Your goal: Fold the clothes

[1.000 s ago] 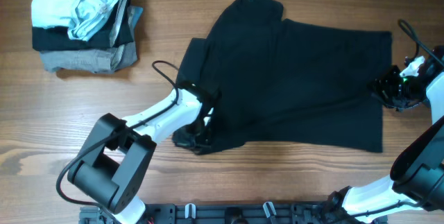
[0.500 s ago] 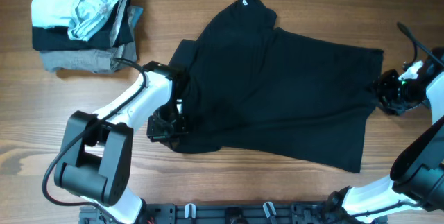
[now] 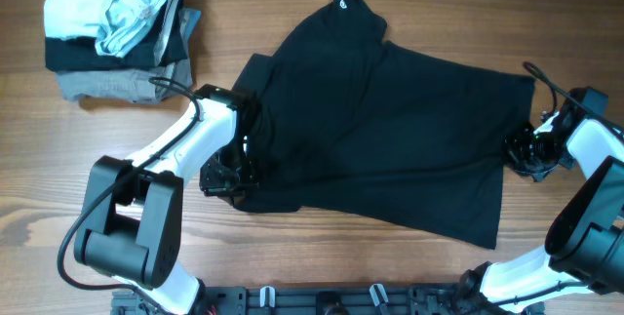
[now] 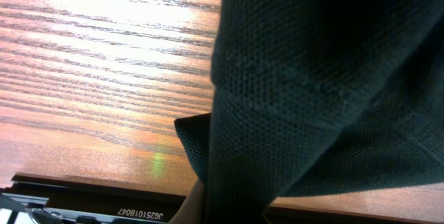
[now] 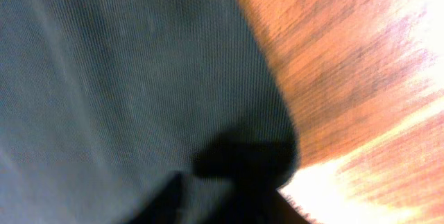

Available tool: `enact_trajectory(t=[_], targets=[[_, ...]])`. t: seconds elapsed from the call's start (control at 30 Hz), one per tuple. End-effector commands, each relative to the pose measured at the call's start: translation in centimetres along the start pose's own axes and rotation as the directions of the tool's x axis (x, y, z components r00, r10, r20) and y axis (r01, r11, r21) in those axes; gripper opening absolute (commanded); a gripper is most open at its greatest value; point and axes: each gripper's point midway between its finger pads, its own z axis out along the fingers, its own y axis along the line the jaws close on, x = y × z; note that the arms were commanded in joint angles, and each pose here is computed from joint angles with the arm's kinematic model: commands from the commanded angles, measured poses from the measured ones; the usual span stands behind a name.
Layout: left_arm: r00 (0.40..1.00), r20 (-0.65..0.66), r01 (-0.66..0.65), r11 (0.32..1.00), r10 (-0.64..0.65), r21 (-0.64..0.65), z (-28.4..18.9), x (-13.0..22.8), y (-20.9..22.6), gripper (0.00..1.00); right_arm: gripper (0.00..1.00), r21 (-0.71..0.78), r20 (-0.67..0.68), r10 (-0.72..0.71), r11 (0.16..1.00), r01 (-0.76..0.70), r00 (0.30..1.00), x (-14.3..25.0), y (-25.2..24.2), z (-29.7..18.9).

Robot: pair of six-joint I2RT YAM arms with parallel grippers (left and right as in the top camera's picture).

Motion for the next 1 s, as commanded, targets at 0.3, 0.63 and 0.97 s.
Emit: enact_trajectory(t=[0.3,0.63,0.97], targets=[[0.999,0.027,0.021,1.0,-0.021,-0.005,-0.8,-0.2,0.4,0.27,0.11,-0.212,0.409,-0.03,0.969,0.127,0.912,-12.1,5.5,-6.1],[0.948,0.268,-0.245,0.929,0.17,0.277,-2.4,-5.3,-6.3,0.56,0.67,-0.244,0.334,-0.122,0.946,0.211,0.935,-9.2,6.3,-6.8],[0.868,0.44,-0.374,0.885,0.229,0.276,-2.9,-9.3,-8.3,0.57,0.68,-0.301,0.339,-0.13,0.923,0.238,0.932,-4.9,7.5,-13.2]])
